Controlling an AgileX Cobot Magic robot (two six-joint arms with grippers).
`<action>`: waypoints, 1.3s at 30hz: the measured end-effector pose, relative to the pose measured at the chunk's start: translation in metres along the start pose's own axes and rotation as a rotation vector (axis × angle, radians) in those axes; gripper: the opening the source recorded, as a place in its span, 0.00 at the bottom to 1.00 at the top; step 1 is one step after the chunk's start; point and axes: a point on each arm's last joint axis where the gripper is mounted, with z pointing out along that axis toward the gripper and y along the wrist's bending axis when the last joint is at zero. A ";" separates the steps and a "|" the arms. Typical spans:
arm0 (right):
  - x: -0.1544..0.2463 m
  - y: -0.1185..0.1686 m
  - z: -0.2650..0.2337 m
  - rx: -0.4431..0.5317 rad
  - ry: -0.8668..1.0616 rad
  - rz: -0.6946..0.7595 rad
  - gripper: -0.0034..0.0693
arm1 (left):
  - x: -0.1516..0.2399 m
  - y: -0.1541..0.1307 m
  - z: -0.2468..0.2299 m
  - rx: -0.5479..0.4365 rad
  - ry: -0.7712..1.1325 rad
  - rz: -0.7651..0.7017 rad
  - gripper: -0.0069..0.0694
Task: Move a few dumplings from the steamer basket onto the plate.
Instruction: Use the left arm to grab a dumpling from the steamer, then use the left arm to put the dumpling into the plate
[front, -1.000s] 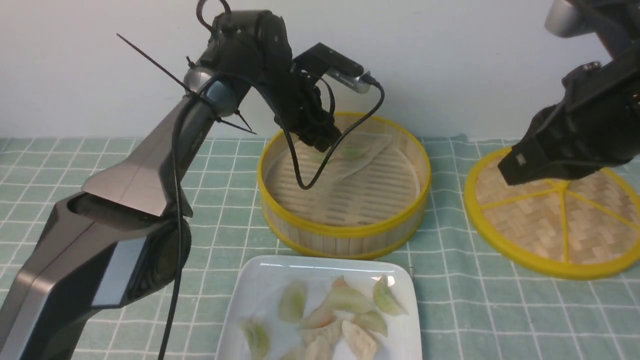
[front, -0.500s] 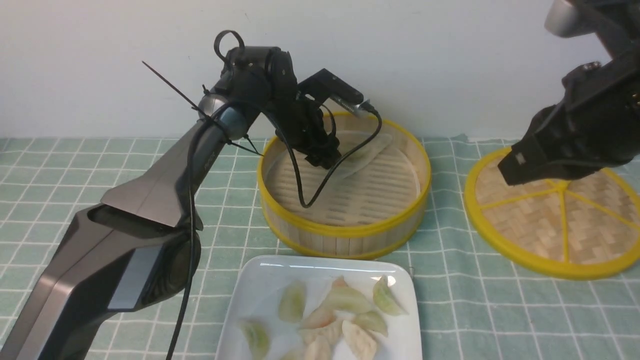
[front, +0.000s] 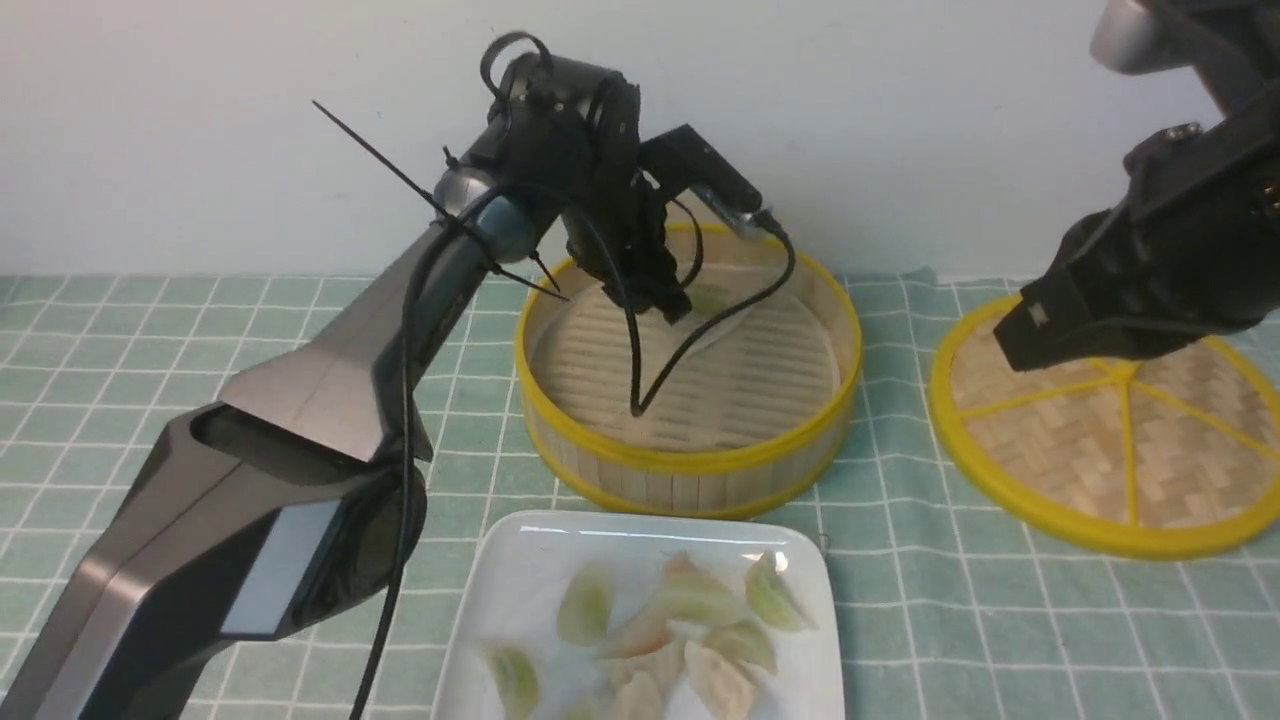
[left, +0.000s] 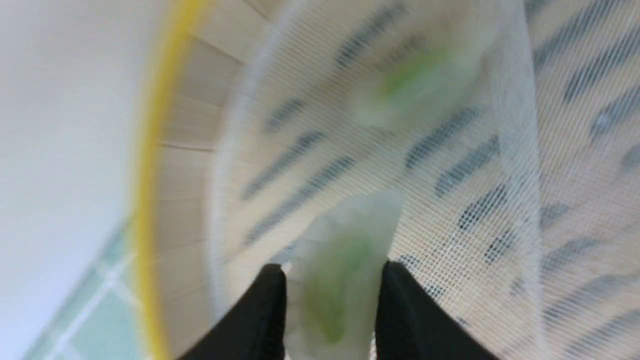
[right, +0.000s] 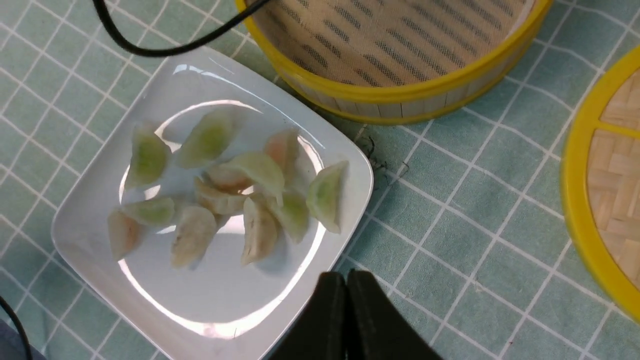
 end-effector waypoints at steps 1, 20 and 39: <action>0.000 0.000 0.000 0.000 0.000 0.000 0.03 | -0.005 0.002 -0.014 -0.004 -0.028 -0.025 0.36; 0.000 -0.001 0.000 0.006 0.001 -0.054 0.03 | 0.062 -0.085 -0.142 0.290 0.192 -0.186 0.36; 0.000 -0.001 0.000 0.007 0.001 -0.064 0.03 | 0.128 -0.147 -0.081 0.386 0.522 -0.144 0.56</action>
